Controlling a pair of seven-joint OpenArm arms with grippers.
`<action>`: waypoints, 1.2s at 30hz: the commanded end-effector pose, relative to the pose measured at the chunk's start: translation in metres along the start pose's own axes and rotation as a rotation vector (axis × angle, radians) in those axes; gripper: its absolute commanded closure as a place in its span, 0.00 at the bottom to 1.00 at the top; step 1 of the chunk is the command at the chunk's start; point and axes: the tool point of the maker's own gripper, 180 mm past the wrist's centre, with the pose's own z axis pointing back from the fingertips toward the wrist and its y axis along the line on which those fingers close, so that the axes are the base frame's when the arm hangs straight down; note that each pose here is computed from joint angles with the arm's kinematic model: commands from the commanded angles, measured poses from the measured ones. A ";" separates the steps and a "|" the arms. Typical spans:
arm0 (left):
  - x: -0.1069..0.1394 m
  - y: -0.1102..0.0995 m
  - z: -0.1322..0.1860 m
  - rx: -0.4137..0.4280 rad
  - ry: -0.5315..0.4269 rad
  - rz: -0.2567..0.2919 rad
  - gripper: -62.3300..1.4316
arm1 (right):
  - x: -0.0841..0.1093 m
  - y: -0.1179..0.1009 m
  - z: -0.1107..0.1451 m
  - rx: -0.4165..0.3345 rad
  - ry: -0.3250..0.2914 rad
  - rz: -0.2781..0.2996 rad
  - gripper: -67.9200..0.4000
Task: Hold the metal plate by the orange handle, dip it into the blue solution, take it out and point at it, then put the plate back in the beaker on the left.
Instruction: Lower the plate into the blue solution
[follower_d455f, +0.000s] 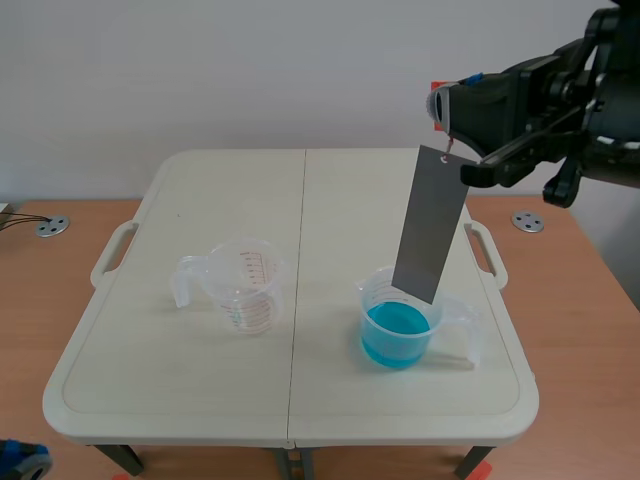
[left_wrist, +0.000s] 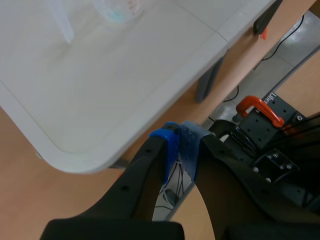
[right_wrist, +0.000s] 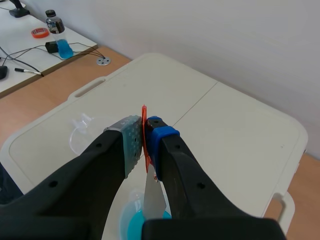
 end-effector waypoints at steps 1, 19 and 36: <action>-0.003 -0.009 0.003 -0.015 0.003 0.027 0.93 | 0.009 0.002 -0.002 0.017 -0.037 0.006 0.98; -0.036 -0.036 0.020 -0.044 0.098 0.113 0.93 | -0.019 -0.008 -0.019 0.034 0.004 -0.084 0.98; -0.038 -0.037 0.020 -0.045 0.107 0.111 0.93 | -0.075 -0.016 -0.025 0.028 0.111 -0.227 0.98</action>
